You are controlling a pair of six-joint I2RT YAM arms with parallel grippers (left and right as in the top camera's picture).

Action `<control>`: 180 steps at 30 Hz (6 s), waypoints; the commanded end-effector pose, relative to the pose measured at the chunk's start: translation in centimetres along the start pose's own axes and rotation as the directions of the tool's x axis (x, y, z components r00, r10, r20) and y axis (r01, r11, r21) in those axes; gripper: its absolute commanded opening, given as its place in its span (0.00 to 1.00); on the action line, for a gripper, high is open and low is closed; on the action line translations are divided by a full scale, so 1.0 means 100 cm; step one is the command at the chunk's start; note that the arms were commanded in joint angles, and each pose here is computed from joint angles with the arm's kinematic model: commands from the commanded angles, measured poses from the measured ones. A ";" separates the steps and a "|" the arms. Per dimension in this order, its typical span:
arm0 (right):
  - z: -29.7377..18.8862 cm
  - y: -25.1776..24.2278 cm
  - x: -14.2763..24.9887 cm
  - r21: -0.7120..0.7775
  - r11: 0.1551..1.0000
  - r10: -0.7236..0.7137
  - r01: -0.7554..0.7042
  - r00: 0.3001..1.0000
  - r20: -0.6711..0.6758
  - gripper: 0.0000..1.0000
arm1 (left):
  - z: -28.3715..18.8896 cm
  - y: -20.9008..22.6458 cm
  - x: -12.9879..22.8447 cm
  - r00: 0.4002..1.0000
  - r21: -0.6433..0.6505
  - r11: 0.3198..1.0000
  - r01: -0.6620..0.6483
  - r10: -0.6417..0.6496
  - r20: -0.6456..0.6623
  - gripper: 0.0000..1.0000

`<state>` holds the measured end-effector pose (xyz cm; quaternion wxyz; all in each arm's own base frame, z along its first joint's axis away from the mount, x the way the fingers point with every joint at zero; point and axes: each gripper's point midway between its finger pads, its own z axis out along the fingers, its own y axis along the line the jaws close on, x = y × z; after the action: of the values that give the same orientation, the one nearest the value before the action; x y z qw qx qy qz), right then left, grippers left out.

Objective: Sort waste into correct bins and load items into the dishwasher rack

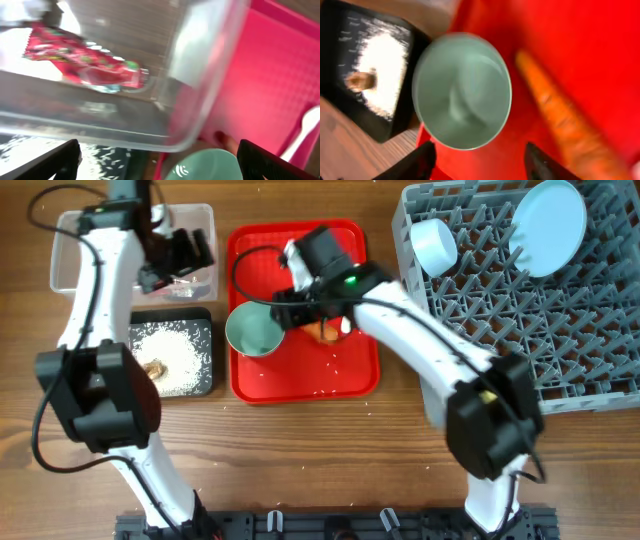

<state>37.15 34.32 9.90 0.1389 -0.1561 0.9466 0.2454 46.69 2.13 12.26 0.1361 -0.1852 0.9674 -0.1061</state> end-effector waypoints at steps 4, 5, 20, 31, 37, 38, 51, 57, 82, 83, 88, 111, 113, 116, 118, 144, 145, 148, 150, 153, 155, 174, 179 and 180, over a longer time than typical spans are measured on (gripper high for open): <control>0.061 -0.032 0.037 0.125 0.937 0.339 -0.326 0.935 -0.101 0.52 | -0.013 0.006 -0.008 0.998 0.003 0.999 0.047 -0.047 0.033 1.00; 0.068 -0.033 0.038 0.119 0.938 0.339 -0.327 0.935 -0.107 0.50 | -0.013 0.006 -0.008 0.998 0.003 0.999 0.046 -0.046 0.033 1.00; -0.215 -0.122 -0.034 0.529 0.802 0.055 -0.276 0.917 0.394 0.04 | -0.013 0.006 -0.007 0.998 0.002 0.999 0.047 -0.047 0.030 1.00; -0.311 -0.300 0.053 0.992 -0.005 -0.002 -0.127 0.992 0.127 0.04 | -0.014 0.004 -0.013 0.997 0.012 0.998 0.060 -0.060 0.055 1.00; -0.273 -0.311 0.051 0.993 0.061 -0.044 -0.104 0.993 0.107 0.04 | -0.014 0.003 -0.016 0.996 0.015 0.998 0.058 -0.058 0.064 1.00; -0.272 -0.310 0.048 0.992 0.062 -0.052 -0.114 0.992 0.117 0.04 | -0.014 0.003 -0.017 0.996 0.016 0.998 0.057 -0.058 0.068 1.00; -0.216 -0.301 0.036 0.993 0.117 -0.096 0.005 0.995 0.007 0.78 | -0.014 0.003 -0.018 0.996 0.018 0.998 0.056 -0.057 0.071 1.00; -0.209 -0.275 0.035 0.989 0.143 -0.142 0.047 0.989 -0.026 1.00 | -0.014 0.003 -0.018 0.996 0.018 0.998 0.056 -0.057 0.071 1.00; -0.184 -0.322 0.031 0.177 0.656 0.630 -0.734 0.662 0.406 0.49 | -0.014 0.006 -0.015 0.997 0.001 0.999 0.052 -0.052 0.061 1.00; -0.184 -0.322 0.031 0.176 0.655 0.631 -0.734 0.661 0.407 0.47 | -0.014 0.006 -0.015 0.997 0.001 0.999 0.052 -0.052 0.061 1.00; -0.233 -0.299 0.007 0.138 0.717 0.546 -0.683 0.673 0.498 0.49 | -0.014 0.006 -0.015 0.997 0.001 0.999 0.052 -0.052 0.061 1.00; -0.211 -0.351 0.033 0.331 0.646 0.519 -0.688 0.713 0.471 0.04 | -0.014 0.006 -0.014 0.997 0.001 0.999 0.052 -0.052 0.060 1.00; -0.236 -0.346 0.032 0.366 0.637 0.469 -0.679 0.718 0.514 0.04 | -0.014 0.006 -0.014 0.997 0.001 0.999 0.052 -0.052 0.061 1.00; -0.300 -0.332 0.040 0.456 0.551 0.362 -0.699 0.692 0.625 0.04 | -0.014 0.006 -0.014 0.997 0.001 0.999 0.052 -0.052 0.061 1.00; -0.329 -0.318 0.049 0.516 0.489 0.294 -0.704 0.689 0.662 0.04 | -0.014 0.006 -0.014 0.997 0.001 0.999 0.052 -0.052 0.061 1.00; -0.229 -0.257 0.021 0.999 0.036 -0.140 -0.040 0.989 0.044 0.04 | -0.014 0.005 -0.016 0.996 0.003 0.999 0.051 -0.051 0.069 1.00; -0.232 -0.257 0.022 0.999 0.022 -0.137 -0.033 0.990 0.036 0.04 | -0.014 0.005 -0.016 0.996 0.003 0.999 0.051 -0.051 0.069 1.00; -0.262 -0.255 0.017 0.985 -0.149 -0.169 -0.087 0.984 0.061 0.04 | -0.014 0.005 -0.016 0.996 0.003 0.999 0.051 -0.051 0.069 1.00; -0.272 -0.252 0.011 0.975 -0.211 -0.178 -0.067 0.984 0.029 0.04 | -0.014 0.005 -0.016 0.996 0.003 0.999 0.051 -0.051 0.069 1.00; -0.258 -0.255 0.013 0.990 -0.133 -0.167 -0.039 0.986 0.017 0.04 | -0.014 0.005 -0.016 0.996 0.003 0.999 0.051 -0.051 0.069 1.00; -0.258 -0.258 0.014 0.991 -0.128 -0.159 -0.037 0.987 0.017 0.04 | -0.014 0.005 -0.016 0.996 0.003 0.999 0.051 -0.051 0.068 1.00; -0.241 -0.280 0.038 0.998 -0.051 -0.082 0.043 0.996 -0.047 0.04 | -0.014 0.005 -0.017 0.996 0.005 0.999 0.050 -0.050 0.072 1.00; -0.237 -0.288 0.040 0.994 -0.075 -0.074 0.076 0.994 -0.082 0.04 | -0.014 0.005 -0.018 0.996 0.006 0.999 0.049 -0.050 0.075 1.00; -0.236 -0.290 0.041 0.993 -0.078 -0.069 0.088 0.993 -0.093 0.04 | -0.014 0.005 -0.018 0.996 0.006 0.999 0.049 -0.049 0.076 1.00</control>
<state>39.71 -2.18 18.37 0.2552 -0.0297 0.8132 -0.5222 47.39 3.42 12.49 0.1522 -0.2131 0.9594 -0.1052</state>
